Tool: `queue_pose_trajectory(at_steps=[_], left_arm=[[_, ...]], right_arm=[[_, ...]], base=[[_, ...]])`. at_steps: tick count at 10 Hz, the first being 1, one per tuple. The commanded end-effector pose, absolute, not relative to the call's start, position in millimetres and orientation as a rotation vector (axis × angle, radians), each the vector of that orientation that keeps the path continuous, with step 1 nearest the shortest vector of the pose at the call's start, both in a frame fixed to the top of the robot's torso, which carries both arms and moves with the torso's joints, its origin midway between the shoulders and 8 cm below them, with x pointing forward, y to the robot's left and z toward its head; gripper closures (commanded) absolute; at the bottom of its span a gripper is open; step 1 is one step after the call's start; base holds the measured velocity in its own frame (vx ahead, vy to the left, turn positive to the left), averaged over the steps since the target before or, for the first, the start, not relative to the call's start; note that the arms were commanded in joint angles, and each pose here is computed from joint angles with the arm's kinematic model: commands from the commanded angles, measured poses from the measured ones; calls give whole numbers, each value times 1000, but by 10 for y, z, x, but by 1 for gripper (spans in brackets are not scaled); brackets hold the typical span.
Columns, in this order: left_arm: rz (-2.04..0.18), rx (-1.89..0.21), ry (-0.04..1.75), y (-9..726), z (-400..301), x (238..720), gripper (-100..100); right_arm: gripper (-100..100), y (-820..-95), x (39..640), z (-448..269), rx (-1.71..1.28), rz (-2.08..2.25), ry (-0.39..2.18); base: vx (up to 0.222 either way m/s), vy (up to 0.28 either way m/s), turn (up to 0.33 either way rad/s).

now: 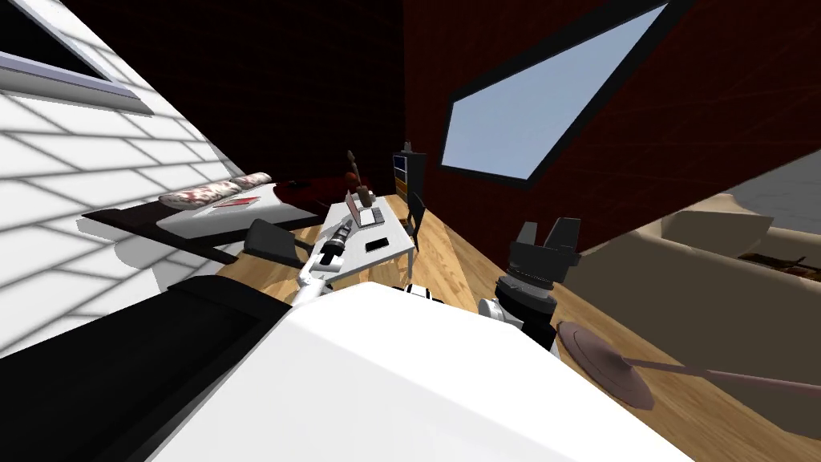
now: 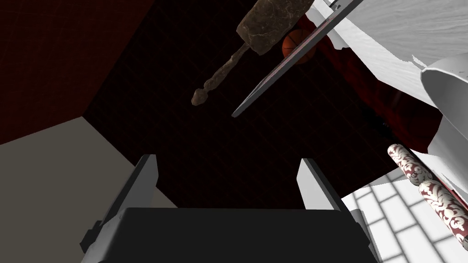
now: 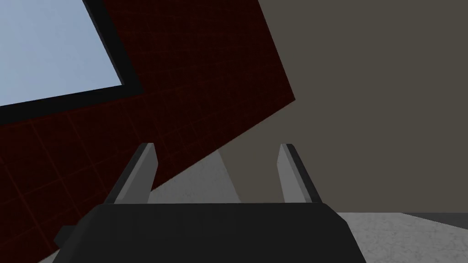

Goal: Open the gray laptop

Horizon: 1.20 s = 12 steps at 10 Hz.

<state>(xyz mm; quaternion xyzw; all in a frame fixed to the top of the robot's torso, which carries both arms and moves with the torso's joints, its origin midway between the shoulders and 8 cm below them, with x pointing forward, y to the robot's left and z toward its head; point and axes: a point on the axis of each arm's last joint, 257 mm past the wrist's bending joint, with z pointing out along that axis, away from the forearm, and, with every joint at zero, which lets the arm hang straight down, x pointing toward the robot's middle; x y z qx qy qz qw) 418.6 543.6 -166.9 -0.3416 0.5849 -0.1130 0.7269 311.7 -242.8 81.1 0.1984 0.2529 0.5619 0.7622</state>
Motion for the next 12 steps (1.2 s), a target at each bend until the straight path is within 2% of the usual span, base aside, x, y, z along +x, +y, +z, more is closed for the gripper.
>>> queue_pose_trajectory(at_steps=[1,3,6,12], left_arm=[[-182,-797,1300,5772,-1746,4172,-100],[-141,-832,1308,5979,-1824,4142,-100],[-53,-910,1302,6474,-1865,4088,-100],[13,-1029,1245,7092,-1769,4082,-100]], right_arm=[[0,-2429,3117,810,432,1222,550],[0,-2429,3117,810,432,1222,550],[0,-2428,3117,810,432,1222,550],[0,-2429,3117,810,432,1222,550]], base=[[-34,26,-222],[-32,23,-176],[-68,54,-366],[-79,80,-251]])
